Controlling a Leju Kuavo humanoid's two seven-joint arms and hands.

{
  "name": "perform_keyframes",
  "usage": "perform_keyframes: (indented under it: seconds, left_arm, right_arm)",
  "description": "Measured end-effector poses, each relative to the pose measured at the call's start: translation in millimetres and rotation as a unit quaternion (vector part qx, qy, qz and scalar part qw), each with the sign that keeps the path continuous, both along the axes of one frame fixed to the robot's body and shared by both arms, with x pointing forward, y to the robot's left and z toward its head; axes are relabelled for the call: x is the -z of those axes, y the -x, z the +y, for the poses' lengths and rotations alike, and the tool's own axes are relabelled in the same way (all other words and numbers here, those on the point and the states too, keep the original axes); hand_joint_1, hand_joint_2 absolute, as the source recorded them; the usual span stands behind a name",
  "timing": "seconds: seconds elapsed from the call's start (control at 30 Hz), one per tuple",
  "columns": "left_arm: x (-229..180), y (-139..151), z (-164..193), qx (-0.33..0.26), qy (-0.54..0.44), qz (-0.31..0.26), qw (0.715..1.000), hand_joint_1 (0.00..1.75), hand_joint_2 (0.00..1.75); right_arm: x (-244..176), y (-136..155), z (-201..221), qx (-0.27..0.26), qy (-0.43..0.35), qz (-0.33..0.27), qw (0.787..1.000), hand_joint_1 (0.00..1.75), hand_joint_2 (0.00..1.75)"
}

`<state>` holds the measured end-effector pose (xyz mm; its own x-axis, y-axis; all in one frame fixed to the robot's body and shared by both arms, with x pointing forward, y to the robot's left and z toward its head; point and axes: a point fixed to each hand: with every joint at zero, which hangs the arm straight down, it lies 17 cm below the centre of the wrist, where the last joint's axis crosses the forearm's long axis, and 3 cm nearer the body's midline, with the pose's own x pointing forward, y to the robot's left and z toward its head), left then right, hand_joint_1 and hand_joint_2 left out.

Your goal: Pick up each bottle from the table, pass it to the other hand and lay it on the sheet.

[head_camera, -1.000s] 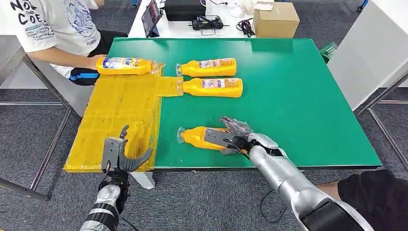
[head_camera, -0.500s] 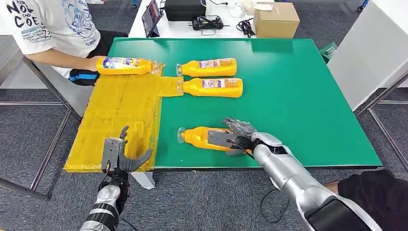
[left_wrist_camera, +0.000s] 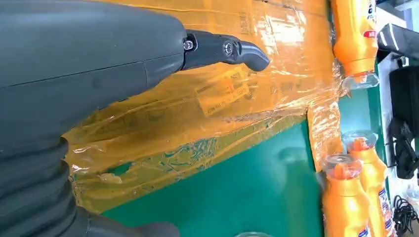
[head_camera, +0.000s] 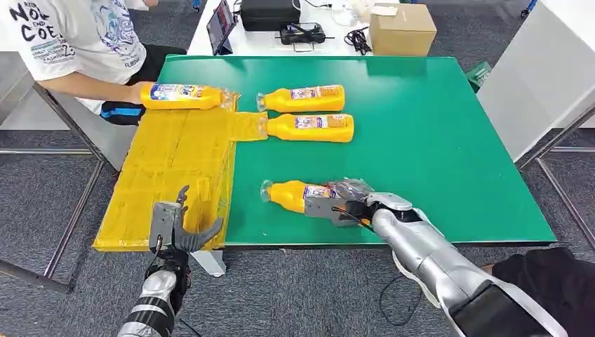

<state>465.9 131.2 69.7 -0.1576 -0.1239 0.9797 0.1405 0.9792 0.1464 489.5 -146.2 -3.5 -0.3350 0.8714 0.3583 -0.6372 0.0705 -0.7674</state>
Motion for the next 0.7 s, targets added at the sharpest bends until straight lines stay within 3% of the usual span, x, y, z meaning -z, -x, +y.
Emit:
perform_keyframes:
  seconds: [0.2, 0.3, 0.43, 0.53, 0.6, 0.7]
  left_arm:
    - [1, 0, -1, 0.001, 0.001, 0.001, 1.0, 0.0, 1.75]
    - [1, 1, -1, 0.0, 0.004, 0.002, 1.0, 0.0, 1.75]
    - [6, 9, 1, -0.003, 0.009, 0.01, 1.0, 0.0, 1.75]
    - [5, 12, 1, -0.002, 0.013, 0.01, 1.0, 0.0, 1.75]
    - [4, 14, 0, 0.001, 0.023, 0.011, 1.0, 0.0, 1.75]
    - [3, 21, -10, 0.02, 0.061, 0.023, 0.998, 0.0, 1.75]
  right_arm:
    - [-2, -2, 6, 0.008, -0.02, -0.017, 1.0, 1.75, 1.75]
    - [-10, -5, 12, 0.037, -0.061, -0.061, 0.996, 1.75, 1.75]
    - [-74, 1, 37, 0.092, -0.183, -0.21, 0.956, 1.75, 1.75]
    - [-108, 6, 40, 0.112, -0.226, -0.243, 0.937, 1.75, 1.75]
    - [-138, 12, 38, 0.118, -0.26, -0.3, 0.91, 1.75, 1.75]
    - [-226, 35, 8, 0.153, -0.351, -0.448, 0.808, 1.75, 1.75]
